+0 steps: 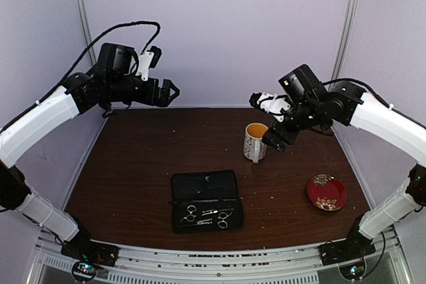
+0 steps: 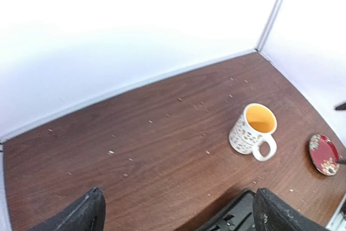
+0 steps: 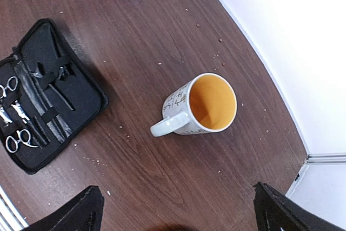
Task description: Sort the hair-cutting tools
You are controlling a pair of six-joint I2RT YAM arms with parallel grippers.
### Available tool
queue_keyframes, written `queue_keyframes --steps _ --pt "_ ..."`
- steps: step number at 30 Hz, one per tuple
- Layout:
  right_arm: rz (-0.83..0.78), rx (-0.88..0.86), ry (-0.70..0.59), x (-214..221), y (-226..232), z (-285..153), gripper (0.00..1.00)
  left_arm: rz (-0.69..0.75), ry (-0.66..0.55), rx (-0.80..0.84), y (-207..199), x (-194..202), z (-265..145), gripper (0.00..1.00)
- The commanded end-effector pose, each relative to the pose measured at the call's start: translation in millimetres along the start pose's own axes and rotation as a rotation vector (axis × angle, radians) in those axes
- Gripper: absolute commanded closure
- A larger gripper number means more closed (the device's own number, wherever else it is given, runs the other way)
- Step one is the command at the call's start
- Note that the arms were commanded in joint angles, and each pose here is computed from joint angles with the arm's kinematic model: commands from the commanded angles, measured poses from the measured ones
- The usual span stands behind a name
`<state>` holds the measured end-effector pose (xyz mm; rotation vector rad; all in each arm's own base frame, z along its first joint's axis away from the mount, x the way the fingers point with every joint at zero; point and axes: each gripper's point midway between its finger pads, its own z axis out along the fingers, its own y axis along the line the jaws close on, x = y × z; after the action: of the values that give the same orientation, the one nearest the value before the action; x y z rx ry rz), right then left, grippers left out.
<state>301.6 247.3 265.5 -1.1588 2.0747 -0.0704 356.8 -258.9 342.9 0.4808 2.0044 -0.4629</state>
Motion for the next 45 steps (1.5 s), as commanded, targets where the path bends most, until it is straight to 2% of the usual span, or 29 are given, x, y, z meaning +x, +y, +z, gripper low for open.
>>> queue_keyframes --steps 1,5,6,7,8,9,11,13,14,18,20,24,32,36,41,45 --pt "-0.032 -0.049 -0.155 -18 1 -43 0.0 0.055 -0.124 -0.158 28 -48 -27 0.02" --pt "0.031 0.071 -0.297 -29 -26 -78 0.0 0.028 -0.109 -0.45 77 -45 -31 0.02" --pt "0.034 0.23 -0.2 -16 -49 -63 0.0 0.148 -0.029 -0.325 67 -31 -6 0.02" --pt "0.001 0.258 -0.134 -8 -52 -51 0.0 0.165 0.018 -0.245 58 -16 7 0.04" --pt "-0.058 0.249 -0.069 0 -48 -38 0.0 0.191 0.071 -0.139 45 1 20 0.13" --pt "-0.09 0.208 -0.017 9 -39 -25 0.0 0.217 0.133 -0.04 31 22 31 0.2" --pt "-0.074 0.086 -0.002 22 -17 -5 0.01 0.212 0.255 0.133 7 64 49 0.36" --pt "-0.045 -0.115 -0.03 31 19 8 0.09 0.166 0.371 0.253 -8 105 63 0.46" --pt "-0.031 -0.199 -0.036 35 36 13 0.15 0.138 0.416 0.304 -15 122 69 0.47" --pt "-0.034 -0.455 -0.024 51 88 21 0.29 0.071 0.554 0.446 -32 178 83 0.47" --pt "-0.043 -0.464 -0.012 55 90 24 0.29 0.051 0.607 0.452 -31 198 88 0.42" --pt "-0.052 -0.458 0.016 60 91 32 0.29 0.015 0.699 0.408 -21 234 100 0.39" --pt "-0.051 -0.522 0.068 64 103 39 0.28 -0.019 0.769 0.392 -16 266 114 0.28" --pt "-0.053 -0.528 0.083 64 104 43 0.29 -0.05 0.834 0.492 -29 280 109 0.31" --pt "-0.054 -0.534 0.091 63 105 45 0.3 -0.103 0.926 0.64 -51 289 83 0.38" --pt "-0.056 -0.557 0.108 61 108 48 0.32 -0.069 0.893 0.684 -66 273 69 0.45"
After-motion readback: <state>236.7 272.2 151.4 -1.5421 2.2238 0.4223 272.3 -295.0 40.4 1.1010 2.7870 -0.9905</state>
